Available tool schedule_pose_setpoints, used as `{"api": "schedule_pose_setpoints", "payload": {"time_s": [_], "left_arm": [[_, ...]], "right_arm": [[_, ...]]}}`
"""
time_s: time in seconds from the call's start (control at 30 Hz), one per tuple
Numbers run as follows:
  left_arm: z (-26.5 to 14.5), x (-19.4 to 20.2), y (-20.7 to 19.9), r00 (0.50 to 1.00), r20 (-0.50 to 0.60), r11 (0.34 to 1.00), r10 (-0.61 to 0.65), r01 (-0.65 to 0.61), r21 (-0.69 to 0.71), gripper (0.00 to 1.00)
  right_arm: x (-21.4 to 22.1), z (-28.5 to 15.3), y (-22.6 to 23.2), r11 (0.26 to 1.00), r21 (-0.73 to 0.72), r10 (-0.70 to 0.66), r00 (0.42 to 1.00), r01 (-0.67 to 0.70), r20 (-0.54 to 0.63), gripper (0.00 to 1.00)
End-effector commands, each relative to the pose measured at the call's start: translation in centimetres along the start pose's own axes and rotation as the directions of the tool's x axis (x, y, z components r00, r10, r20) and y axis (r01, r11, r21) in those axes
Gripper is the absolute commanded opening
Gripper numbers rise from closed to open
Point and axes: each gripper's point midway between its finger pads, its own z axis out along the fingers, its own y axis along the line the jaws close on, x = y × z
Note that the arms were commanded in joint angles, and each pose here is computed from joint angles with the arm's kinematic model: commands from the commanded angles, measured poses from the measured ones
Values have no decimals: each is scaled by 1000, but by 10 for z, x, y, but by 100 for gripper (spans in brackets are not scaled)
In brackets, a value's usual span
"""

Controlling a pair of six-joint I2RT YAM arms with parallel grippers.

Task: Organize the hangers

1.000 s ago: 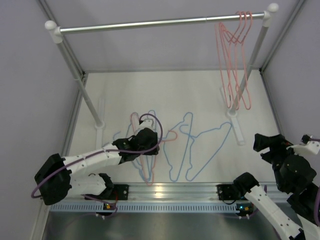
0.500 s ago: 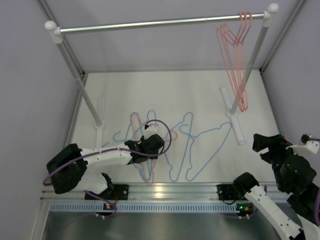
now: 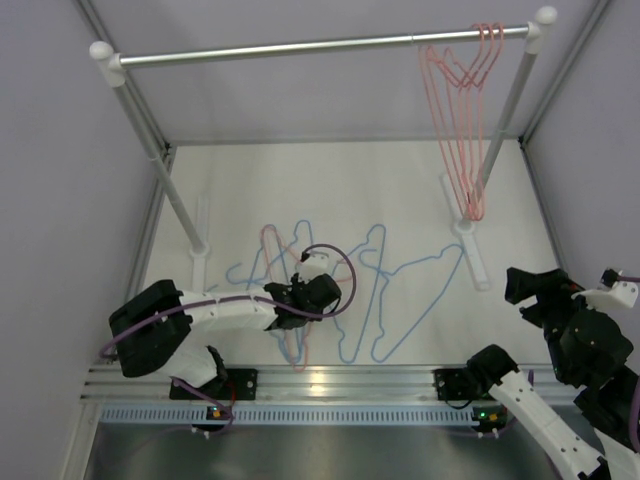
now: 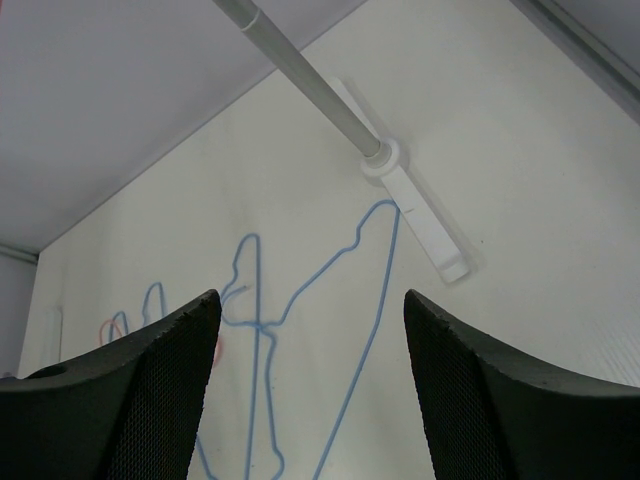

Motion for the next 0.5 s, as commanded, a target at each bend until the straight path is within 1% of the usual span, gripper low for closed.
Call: {"api": "schedule_pose_setpoints", "payload": {"time_s": [0.0, 0.2, 0.23, 0.47], "left_arm": [[2, -18, -11, 998, 53, 1000, -15, 15, 3, 41], [5, -18, -13, 999, 46, 1000, 0, 0, -4, 40], [7, -17, -13, 999, 42, 1000, 4, -3, -9, 38], [5, -17, -10, 999, 54, 1000, -2, 3, -19, 37]], "right_arm": [[-4, -1, 7, 999, -42, 28, 1000, -28, 9, 72], [-3, -2, 6, 999, -44, 29, 1000, -28, 11, 71], [-3, -3, 6, 998, -49, 31, 999, -31, 11, 72], [-3, -3, 6, 998, -49, 30, 999, -29, 11, 72]]}}
